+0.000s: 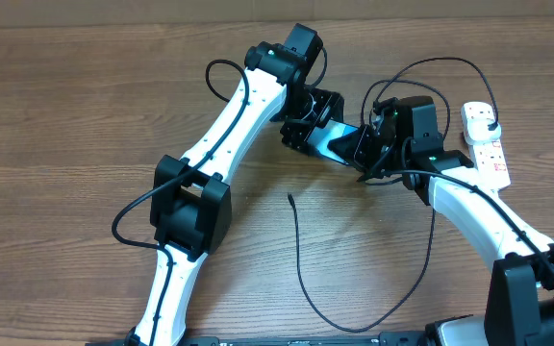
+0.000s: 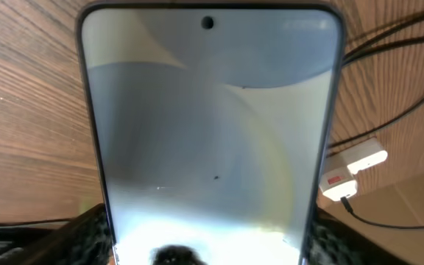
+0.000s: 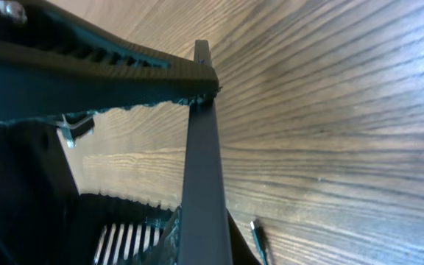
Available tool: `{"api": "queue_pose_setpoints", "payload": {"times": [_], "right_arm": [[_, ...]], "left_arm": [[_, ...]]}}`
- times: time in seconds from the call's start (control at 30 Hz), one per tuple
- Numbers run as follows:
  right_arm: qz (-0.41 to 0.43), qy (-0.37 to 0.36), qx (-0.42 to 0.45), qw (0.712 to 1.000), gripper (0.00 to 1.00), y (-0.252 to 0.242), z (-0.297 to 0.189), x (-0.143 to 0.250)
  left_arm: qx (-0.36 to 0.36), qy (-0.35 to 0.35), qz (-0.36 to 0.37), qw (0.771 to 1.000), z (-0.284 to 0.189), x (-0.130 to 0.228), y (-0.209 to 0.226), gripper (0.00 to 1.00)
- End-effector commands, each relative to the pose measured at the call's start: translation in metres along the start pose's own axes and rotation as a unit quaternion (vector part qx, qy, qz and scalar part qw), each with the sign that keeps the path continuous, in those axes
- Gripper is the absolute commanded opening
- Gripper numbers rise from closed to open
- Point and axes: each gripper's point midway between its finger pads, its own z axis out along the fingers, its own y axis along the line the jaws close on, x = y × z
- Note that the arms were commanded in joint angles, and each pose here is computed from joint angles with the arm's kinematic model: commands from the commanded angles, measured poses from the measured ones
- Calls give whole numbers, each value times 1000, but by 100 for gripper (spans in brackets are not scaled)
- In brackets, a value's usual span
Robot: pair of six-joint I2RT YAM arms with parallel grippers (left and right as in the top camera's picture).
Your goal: Plug charger to phone and switch on socket
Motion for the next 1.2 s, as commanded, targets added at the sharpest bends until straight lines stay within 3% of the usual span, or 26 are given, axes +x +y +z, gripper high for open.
{"api": "queue_pose_setpoints", "payload": {"times": [0.0, 0.2, 0.57, 0.83, 1.17], "right_arm": [[-7, -1, -9, 1000, 4, 9, -1, -3], [-7, -1, -9, 1000, 4, 9, -1, -3], [-6, -32, 10, 999, 4, 3, -2, -15], [202, -54, -31, 977, 4, 16, -5, -31], [384, -68, -140, 910, 4, 58, -16, -61]], "left_arm": [[11, 27, 21, 999, -2, 26, -7, 100], [17, 31, 15, 999, -7, 19, -9, 100], [92, 121, 94, 984, -62, -22, -18, 100], [113, 116, 82, 983, -95, -69, -4, 100], [191, 75, 110, 972, -114, -98, -38, 100]]}}
